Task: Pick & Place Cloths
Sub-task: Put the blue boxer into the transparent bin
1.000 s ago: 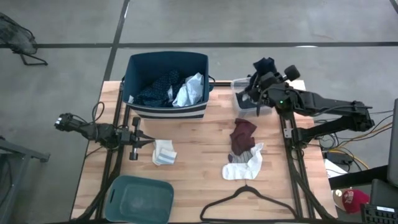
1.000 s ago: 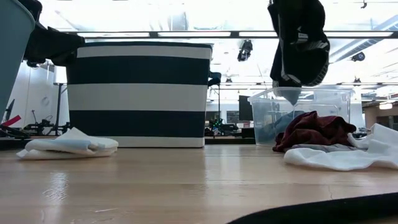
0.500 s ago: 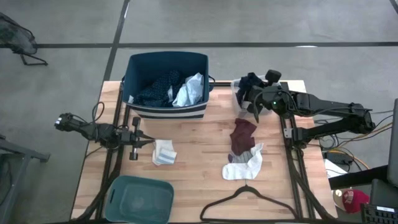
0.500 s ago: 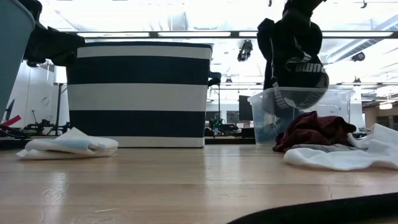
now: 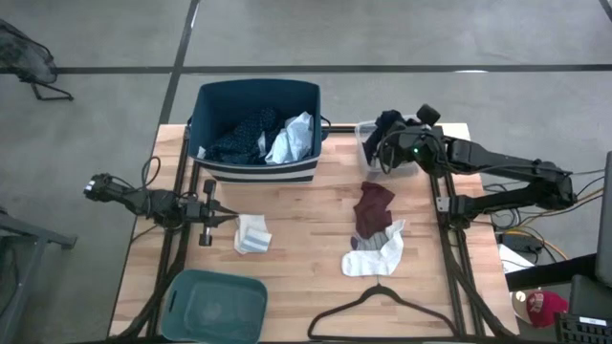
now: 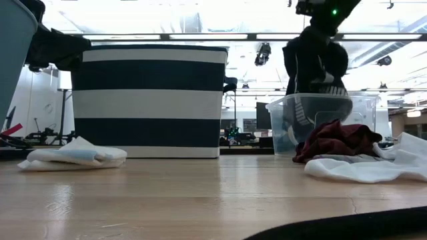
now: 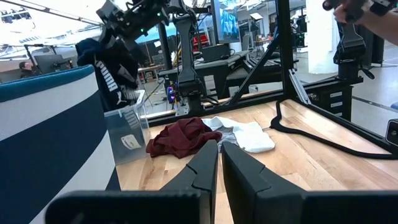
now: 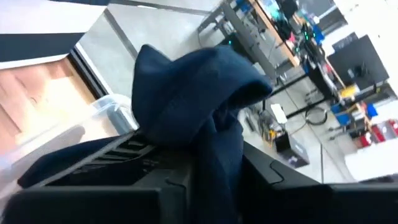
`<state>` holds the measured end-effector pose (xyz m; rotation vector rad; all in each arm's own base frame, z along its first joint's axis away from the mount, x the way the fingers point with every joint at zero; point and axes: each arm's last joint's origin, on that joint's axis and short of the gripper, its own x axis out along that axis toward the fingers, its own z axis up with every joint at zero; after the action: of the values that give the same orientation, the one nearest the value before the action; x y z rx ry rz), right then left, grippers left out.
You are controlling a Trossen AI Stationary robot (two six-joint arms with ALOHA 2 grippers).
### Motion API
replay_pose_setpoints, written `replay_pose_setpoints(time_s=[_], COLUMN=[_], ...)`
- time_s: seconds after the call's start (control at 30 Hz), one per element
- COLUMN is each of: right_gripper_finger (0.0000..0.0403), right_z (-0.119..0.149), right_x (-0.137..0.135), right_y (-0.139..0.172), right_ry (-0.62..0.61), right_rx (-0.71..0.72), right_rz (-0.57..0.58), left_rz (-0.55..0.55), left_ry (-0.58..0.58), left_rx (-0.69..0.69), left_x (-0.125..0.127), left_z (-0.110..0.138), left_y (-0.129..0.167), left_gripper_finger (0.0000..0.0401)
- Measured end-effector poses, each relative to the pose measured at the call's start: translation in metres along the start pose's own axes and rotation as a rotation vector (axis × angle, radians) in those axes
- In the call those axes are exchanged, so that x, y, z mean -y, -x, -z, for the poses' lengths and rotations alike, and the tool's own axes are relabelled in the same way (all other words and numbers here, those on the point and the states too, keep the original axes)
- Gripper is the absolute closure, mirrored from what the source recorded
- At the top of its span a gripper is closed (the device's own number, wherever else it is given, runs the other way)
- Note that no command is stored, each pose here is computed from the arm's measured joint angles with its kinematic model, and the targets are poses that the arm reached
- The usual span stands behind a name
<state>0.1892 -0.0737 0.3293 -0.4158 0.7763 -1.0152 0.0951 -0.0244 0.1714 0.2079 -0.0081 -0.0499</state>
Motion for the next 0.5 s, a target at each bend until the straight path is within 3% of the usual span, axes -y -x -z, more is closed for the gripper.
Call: replay_pose_setpoints(time_s=[0.23,0.4,0.5], right_gripper_finger=[0.0250,0.0203,0.0187], right_z=[0.010,0.013,0.017], right_x=[-0.009,-0.007,0.001], right_y=[-0.004,-0.003,-0.003], right_ry=[-0.122,-0.318,-0.371], right_rx=[-0.037,-0.124,-0.184], right_rz=[-0.112,-0.299,-0.244], left_rz=[0.000,0.000,0.000], left_ry=[0.000,0.000,0.000], left_rx=[0.000,0.000,0.000], left_x=[0.000,0.000,0.000], left_z=[0.000,0.000,0.000], left_y=[0.000,0.000,0.000], left_gripper_finger=[0.0371,0.0371,0.0371])
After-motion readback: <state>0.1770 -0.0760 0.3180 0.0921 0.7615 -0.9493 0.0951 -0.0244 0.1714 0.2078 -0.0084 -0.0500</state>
